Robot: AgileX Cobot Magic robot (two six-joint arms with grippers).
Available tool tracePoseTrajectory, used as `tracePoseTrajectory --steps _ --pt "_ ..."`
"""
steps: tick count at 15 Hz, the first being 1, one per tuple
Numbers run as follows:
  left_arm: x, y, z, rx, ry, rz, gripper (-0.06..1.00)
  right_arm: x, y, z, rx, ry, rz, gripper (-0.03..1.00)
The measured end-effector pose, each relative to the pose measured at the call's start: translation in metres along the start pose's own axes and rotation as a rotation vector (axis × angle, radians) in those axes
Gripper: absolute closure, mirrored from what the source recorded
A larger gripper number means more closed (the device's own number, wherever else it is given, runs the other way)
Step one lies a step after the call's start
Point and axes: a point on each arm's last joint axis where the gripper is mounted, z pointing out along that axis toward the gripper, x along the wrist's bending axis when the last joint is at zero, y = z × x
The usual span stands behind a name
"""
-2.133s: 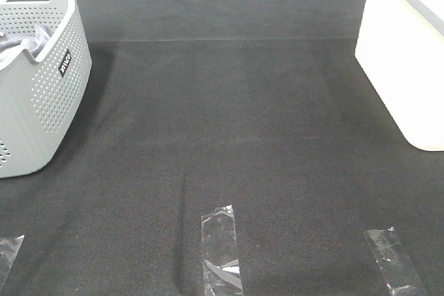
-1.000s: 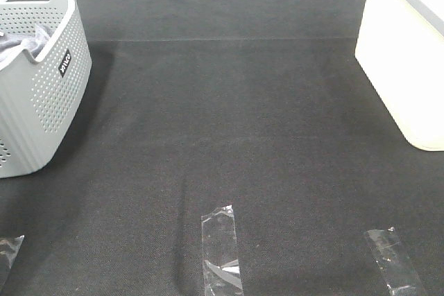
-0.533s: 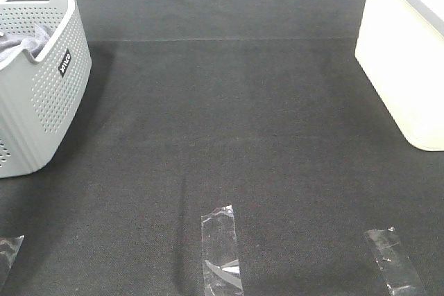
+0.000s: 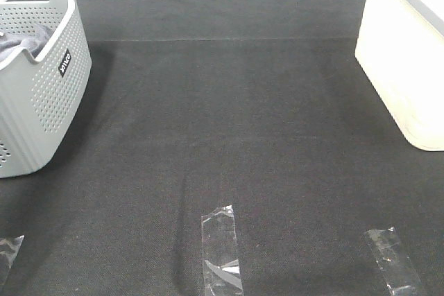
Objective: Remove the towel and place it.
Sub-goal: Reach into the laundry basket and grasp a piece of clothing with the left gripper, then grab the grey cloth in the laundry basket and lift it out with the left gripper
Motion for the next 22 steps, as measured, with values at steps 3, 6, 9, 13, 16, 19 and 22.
tracePoseTrajectory --steps 3,6,9,13,16,19,22 --pt "0.012 0.013 0.031 0.032 0.029 -0.053 0.29 0.0 0.0 0.0 0.0 0.0 0.0 0.1" --pt "0.022 0.02 0.068 0.058 0.052 -0.085 0.3 0.0 0.0 0.0 0.0 0.0 0.0 0.1" --pt "0.026 0.024 0.105 0.061 0.063 -0.102 0.3 0.0 0.0 0.0 0.0 0.0 0.0 0.1" --pt "0.024 0.02 0.138 0.073 0.067 -0.106 0.3 0.0 0.0 0.0 0.0 0.0 0.0 0.1" --pt "0.02 0.013 0.159 0.077 0.072 -0.086 0.3 0.0 0.0 0.0 0.0 0.0 0.0 0.1" --pt "0.024 0.012 0.166 0.049 0.075 -0.088 0.34 0.0 0.0 0.0 0.0 0.0 0.0 0.1" --pt "0.021 0.009 0.178 0.042 0.059 -0.095 0.37 0.0 0.0 0.0 0.0 0.0 0.0 0.1"
